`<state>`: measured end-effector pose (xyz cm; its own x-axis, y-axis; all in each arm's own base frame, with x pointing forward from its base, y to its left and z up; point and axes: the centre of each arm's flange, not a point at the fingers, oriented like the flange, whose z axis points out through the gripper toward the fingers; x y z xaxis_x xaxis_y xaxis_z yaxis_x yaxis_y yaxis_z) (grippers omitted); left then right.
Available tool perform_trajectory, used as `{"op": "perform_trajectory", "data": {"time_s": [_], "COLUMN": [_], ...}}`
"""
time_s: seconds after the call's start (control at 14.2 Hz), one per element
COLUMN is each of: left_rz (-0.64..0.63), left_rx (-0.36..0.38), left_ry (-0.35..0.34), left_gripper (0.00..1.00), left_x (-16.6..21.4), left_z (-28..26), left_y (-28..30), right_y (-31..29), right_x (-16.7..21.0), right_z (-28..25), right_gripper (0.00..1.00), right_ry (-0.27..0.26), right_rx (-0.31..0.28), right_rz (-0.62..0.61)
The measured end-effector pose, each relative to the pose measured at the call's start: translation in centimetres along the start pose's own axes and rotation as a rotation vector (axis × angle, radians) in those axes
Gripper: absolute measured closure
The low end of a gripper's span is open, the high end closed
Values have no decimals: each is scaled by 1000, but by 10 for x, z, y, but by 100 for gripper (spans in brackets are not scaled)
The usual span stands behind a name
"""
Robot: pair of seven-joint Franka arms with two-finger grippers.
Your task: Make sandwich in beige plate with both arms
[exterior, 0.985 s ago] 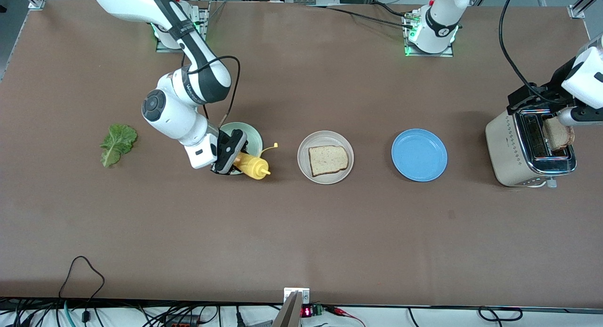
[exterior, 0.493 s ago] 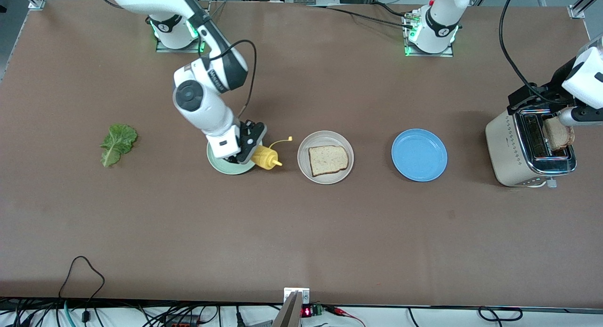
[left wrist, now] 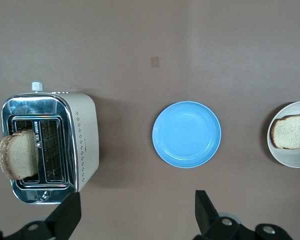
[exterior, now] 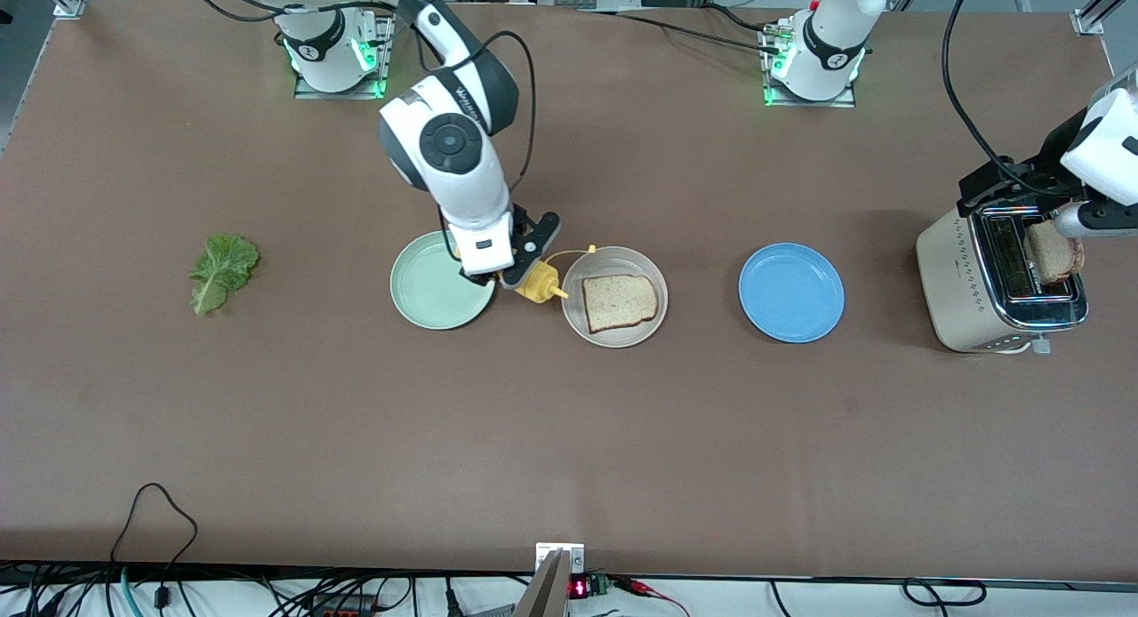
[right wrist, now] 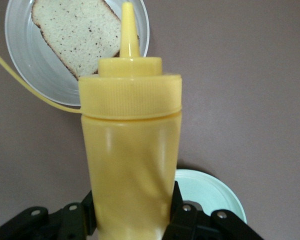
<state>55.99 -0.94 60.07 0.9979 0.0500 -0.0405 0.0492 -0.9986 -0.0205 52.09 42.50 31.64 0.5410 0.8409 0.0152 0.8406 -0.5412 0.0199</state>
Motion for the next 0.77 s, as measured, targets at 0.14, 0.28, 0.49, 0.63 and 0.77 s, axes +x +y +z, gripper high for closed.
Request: {"op": "perform_trajectory", "data": {"time_s": [0.14,0.28,0.49,0.63,0.77], "left_rz": [0,0,0,0,0], "left_rx": [0,0,0,0,0], "left_ry": [0,0,0,0,0], "left_gripper": [0,0,0,0,0], "left_x": [0,0,0,0,0], "left_z": [0,0,0,0,0], "left_y": [0,0,0,0,0], "right_y": [-11,-20,-28,-35,-40], "right_x": [5,9,18,26,30], "right_z": [16,25,24,28,36], "right_gripper": [45,45,45,45,45], "right_ry": [-22,-34,-50,-64,-76], "right_rx": [-7,-12,-33,-58,-85], "right_rz": [0,8,-3,-14,-27]}}
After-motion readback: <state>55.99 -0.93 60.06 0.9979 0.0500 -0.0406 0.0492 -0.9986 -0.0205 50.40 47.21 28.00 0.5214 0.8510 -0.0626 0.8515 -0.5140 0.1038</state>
